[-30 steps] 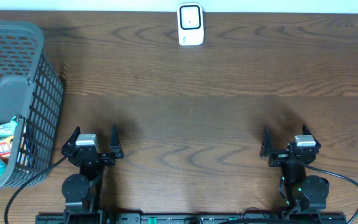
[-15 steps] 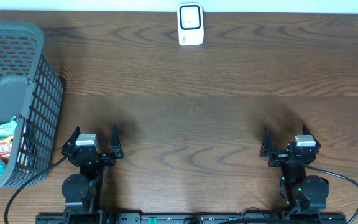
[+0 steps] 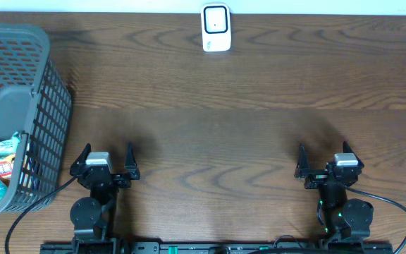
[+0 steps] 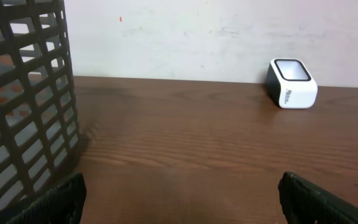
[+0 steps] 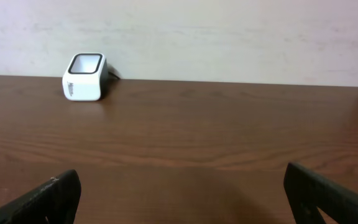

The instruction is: Scan the item barcode

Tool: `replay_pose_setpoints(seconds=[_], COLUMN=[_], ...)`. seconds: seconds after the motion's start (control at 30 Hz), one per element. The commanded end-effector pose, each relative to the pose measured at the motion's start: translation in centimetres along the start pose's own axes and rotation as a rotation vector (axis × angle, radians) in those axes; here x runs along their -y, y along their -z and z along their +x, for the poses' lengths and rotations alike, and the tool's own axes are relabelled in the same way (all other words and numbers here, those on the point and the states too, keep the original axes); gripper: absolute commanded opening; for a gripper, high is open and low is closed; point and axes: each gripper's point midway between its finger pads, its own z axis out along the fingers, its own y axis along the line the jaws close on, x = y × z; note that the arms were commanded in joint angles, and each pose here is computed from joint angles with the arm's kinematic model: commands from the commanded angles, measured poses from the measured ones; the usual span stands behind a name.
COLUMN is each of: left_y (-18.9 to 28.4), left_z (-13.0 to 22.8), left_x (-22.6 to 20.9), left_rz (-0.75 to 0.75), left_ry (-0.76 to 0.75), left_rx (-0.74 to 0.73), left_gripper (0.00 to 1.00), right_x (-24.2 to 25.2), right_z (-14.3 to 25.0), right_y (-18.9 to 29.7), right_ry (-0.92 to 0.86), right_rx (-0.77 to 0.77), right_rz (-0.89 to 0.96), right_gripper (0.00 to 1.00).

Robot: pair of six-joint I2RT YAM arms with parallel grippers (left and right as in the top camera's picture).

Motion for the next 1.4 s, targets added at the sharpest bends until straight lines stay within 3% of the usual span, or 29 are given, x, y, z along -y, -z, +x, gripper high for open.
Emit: replay_pose_setpoints(seconds=[0.0, 0.63, 0.73, 0.87, 0.93, 1.07, 1.2, 1.37], left_y=[-0.1, -0.1, 0.0, 0.0, 0.0, 1.3, 3.6, 5.8], left_z=[1.6, 1.5, 1.4, 1.4, -0.3, -5.2, -11.7, -18.8], left_x=[0.0, 0.0, 1.7, 1.7, 2.0, 5.1, 4.7, 3.7], left_rz=[0.001, 0.003, 0.098, 0.1, 0.118, 0.322, 0.332, 0.262], left_ry=[0.01, 0.011, 0.124, 0.142, 0.157, 0.219, 0.232, 0.198], left_rx=[-0.054, -0.046, -0.054, -0.052, 0.014, 0.189, 0.444, 0.568], left_gripper=[0.98, 0.98, 0.98, 0.98, 0.98, 0.98, 0.98, 0.98], right_x=[0.2, 0.2, 0.2, 0.2, 0.2, 0.2, 0.2, 0.2], right_z=[0.1, 0.1, 0.1, 0.1, 0.1, 0.1, 0.1, 0.1], right_y=[0.0, 0.0, 0.0, 0.0, 0.0, 0.0, 0.0, 0.0], right_ry=[-0.007, -0.006, -0.006, -0.006, -0.006, -0.006, -0.007, -0.006], right_rx=[-0.001, -0.001, -0.001, -0.001, -0.001, -0.001, -0.001, -0.001], right_rz=[0.008, 0.008, 0.008, 0.008, 0.008, 0.008, 0.008, 0.008], right_gripper=[0.99, 0.99, 0.99, 0.99, 0.99, 0.99, 0.99, 0.99])
